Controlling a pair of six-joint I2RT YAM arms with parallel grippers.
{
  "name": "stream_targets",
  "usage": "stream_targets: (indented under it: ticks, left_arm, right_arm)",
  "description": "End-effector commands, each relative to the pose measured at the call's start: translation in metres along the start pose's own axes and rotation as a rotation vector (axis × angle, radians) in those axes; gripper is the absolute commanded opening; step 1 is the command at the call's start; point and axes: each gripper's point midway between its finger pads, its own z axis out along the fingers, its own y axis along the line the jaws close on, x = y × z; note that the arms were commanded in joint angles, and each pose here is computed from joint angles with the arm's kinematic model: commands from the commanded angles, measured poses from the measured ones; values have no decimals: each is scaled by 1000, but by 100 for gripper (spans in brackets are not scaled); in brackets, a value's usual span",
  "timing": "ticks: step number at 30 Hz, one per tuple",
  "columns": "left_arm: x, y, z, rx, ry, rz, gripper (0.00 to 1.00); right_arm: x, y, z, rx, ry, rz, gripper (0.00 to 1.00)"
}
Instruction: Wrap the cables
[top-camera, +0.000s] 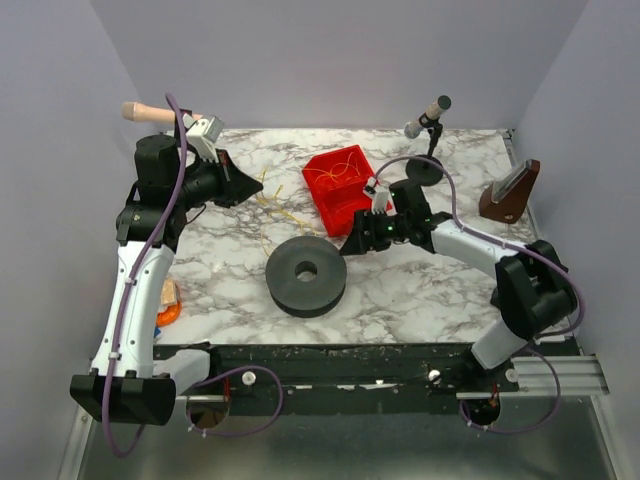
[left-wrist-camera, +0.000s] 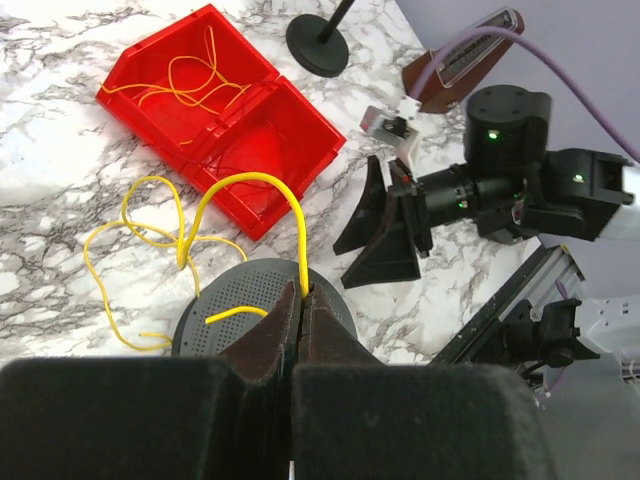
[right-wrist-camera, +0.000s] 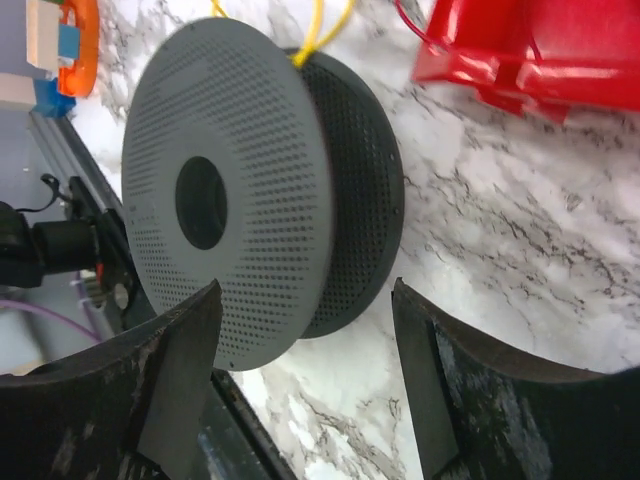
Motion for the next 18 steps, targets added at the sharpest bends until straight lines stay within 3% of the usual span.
stream_targets:
  ticks: [1,12,18]
  left_arm:
    - [4,-4,-5,13,1,9,0]
    - [4,-3,-2,22,5,0,0]
    - [3,-2,-2,19,4,-5,0]
  right_arm:
    - [21,4,8,-157,106,145,74]
    - [33,12,22,-294,167,203,59]
    - [44,4,30,-294,201,232,58]
